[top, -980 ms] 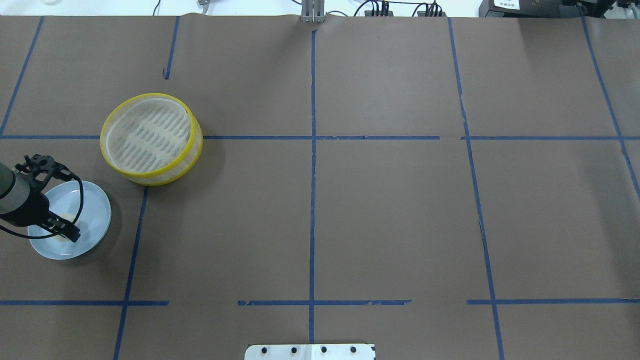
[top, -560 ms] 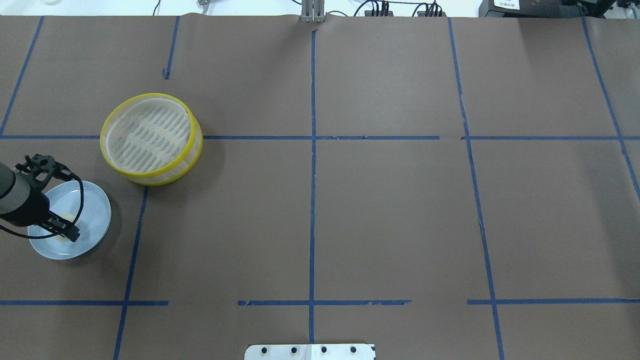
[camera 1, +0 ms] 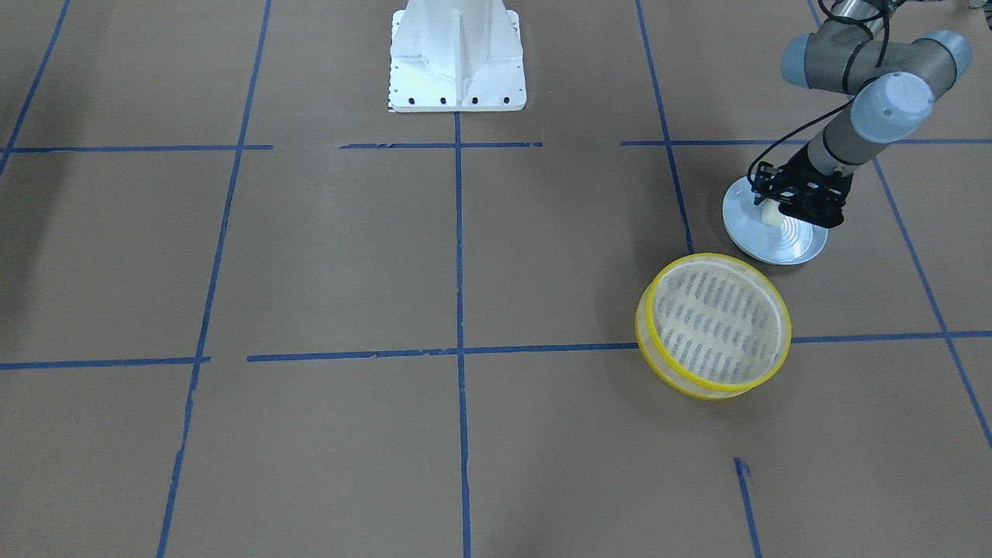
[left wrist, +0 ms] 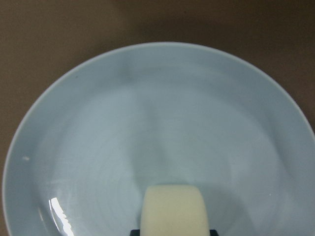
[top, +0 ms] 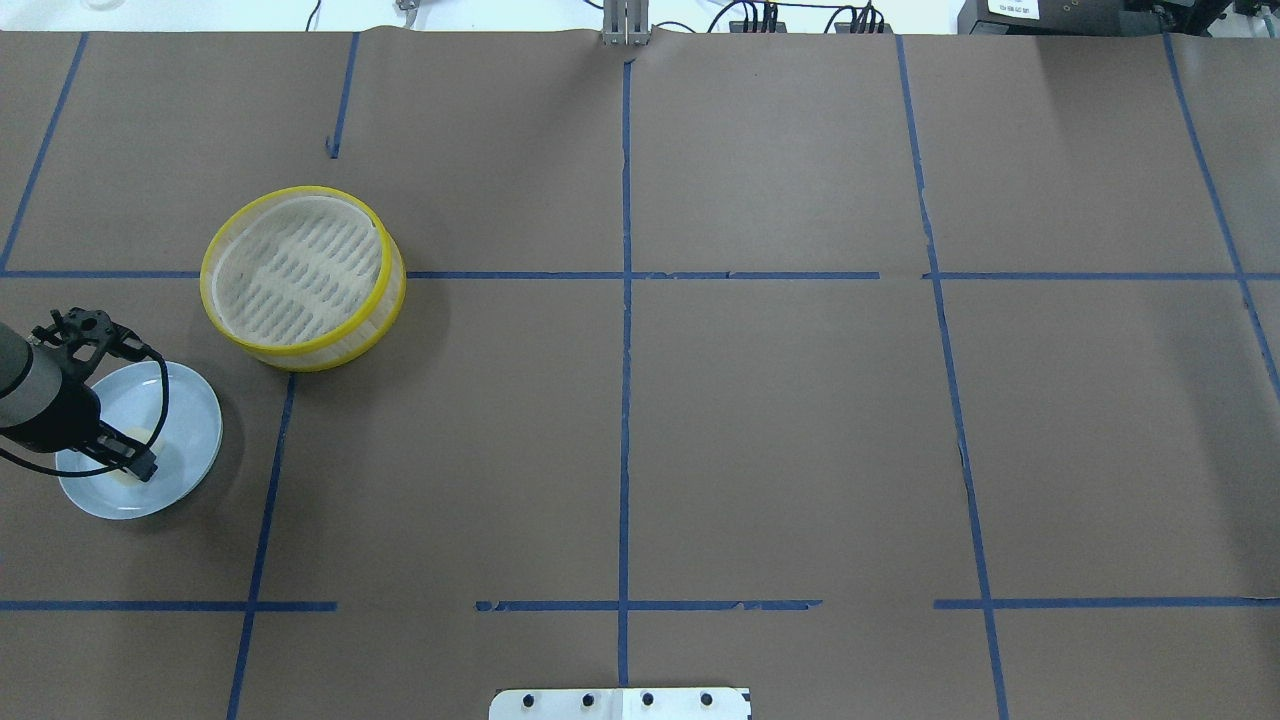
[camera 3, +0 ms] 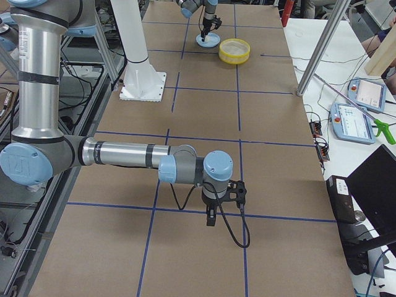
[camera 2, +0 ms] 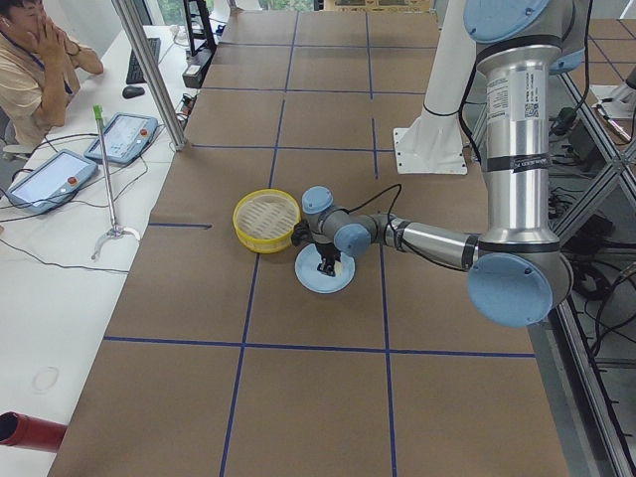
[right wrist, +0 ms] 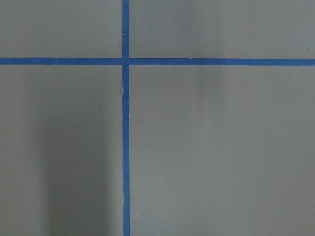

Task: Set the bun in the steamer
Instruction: 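Close the left gripper on the bun and lift it off the plate, then carry the bun with the left gripper over the yellow steamer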

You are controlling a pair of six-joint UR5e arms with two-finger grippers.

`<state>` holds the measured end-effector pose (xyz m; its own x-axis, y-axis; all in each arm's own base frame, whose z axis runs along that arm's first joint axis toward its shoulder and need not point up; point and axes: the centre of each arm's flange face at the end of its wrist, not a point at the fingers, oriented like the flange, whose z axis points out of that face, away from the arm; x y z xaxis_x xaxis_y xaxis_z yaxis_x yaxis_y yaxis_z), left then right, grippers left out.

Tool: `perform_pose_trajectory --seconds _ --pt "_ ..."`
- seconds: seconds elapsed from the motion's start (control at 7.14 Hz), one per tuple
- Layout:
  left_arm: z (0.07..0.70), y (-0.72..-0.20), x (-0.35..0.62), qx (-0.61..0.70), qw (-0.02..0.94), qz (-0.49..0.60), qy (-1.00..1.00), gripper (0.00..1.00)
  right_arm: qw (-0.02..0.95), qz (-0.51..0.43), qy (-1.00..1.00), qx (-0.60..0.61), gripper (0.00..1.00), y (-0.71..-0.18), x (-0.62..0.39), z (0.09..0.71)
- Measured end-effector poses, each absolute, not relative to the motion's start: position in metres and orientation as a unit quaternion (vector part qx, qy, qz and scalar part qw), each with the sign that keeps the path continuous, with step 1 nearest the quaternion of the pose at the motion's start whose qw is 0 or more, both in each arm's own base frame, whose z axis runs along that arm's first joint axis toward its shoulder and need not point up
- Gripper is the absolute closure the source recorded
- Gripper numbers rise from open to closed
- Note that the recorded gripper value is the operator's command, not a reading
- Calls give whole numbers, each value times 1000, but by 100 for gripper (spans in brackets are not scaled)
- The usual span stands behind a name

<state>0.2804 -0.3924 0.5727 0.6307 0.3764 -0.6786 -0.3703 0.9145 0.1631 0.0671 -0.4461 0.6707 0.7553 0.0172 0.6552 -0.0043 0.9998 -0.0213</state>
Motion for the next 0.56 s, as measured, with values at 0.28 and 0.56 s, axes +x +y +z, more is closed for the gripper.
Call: perform_pose_trajectory --seconds 0.28,0.56 --pt "554 -393 277 13 897 207 390 55 937 6 -350 -9 0 -446 67 671" --pt "523 -415 247 6 885 172 432 57 937 6 -350 -9 0 -446 67 671"
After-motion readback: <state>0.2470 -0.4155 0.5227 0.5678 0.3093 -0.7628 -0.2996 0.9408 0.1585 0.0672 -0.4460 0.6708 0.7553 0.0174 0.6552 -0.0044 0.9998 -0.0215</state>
